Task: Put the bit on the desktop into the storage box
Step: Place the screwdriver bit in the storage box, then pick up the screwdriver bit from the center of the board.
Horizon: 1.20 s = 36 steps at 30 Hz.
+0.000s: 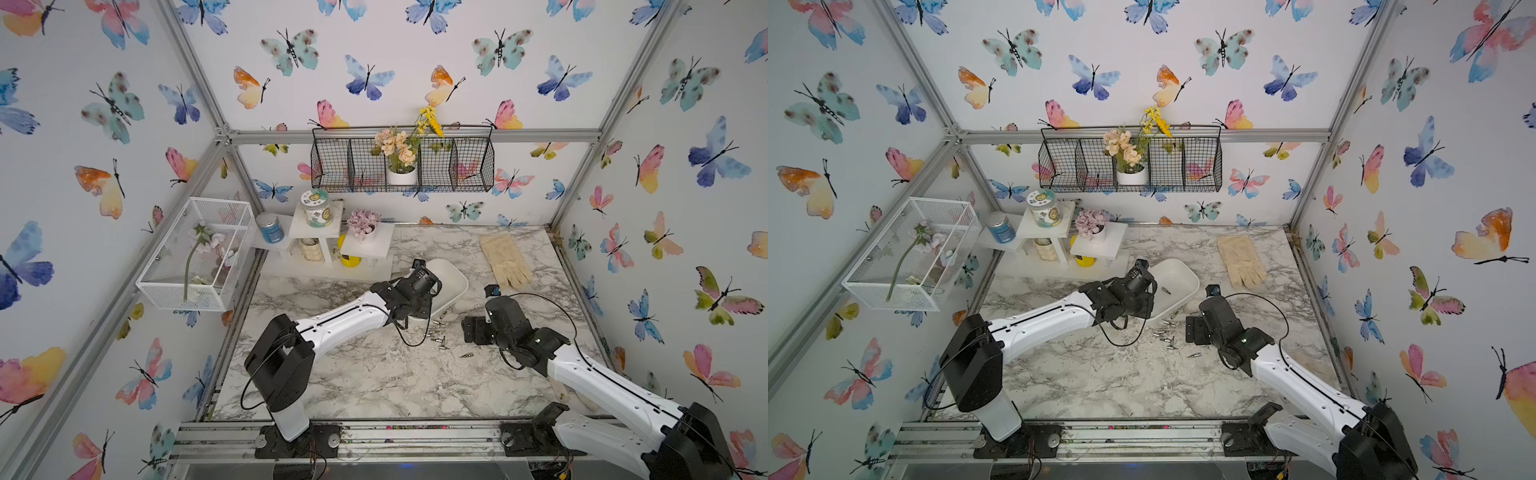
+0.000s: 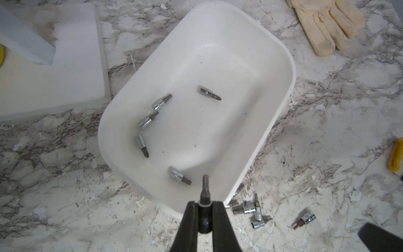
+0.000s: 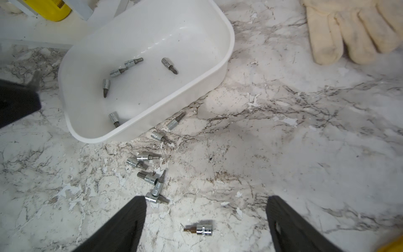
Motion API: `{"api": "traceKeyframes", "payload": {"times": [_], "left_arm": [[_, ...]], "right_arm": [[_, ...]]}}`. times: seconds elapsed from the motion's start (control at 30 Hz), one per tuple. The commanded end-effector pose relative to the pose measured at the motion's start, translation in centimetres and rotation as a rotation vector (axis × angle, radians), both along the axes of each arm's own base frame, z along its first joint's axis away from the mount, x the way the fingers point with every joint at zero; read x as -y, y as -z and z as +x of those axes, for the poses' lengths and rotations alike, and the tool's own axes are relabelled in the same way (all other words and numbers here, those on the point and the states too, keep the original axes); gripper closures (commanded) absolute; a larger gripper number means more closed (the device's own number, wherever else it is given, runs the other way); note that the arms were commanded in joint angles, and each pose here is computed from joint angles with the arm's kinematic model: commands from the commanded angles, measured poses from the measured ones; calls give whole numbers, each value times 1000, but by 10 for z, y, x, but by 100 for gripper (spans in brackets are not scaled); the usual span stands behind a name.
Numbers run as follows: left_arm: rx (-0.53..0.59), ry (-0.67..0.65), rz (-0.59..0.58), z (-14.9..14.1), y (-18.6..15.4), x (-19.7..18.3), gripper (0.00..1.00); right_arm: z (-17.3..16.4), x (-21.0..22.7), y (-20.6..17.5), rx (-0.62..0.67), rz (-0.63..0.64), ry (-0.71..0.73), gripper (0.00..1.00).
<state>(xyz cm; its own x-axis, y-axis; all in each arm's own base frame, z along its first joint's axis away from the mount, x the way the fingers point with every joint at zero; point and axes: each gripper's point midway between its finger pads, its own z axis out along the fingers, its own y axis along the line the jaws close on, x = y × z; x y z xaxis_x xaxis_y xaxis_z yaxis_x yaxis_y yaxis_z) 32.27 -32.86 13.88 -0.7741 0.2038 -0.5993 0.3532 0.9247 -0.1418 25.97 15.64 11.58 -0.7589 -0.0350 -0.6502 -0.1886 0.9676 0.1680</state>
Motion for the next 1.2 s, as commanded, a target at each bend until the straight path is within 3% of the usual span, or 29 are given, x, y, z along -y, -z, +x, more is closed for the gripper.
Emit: {"api": "traceKeyframes", "payload": {"times": [0.0,0.23,0.5,0.9,1.07,1.17], "left_arm": [[-14,53,20,13,13,9,91],[-46,32,37,40,38,11,91],[-82,23,22,50,56,9,87],[-89,12,11,51,57,7,67],[-71,0,-16,48,40,4,63],[-50,-11,-66,43,18,2,55]], "right_arm": [[-4,-21,5,-47,67,-75,11],[-3,-42,23,-123,91,-156,28],[-4,-60,42,-185,130,-205,48],[-11,-72,64,-250,43,-244,53],[-11,-74,71,-268,9,-248,58],[-12,-75,76,-281,-2,-250,60]]}}
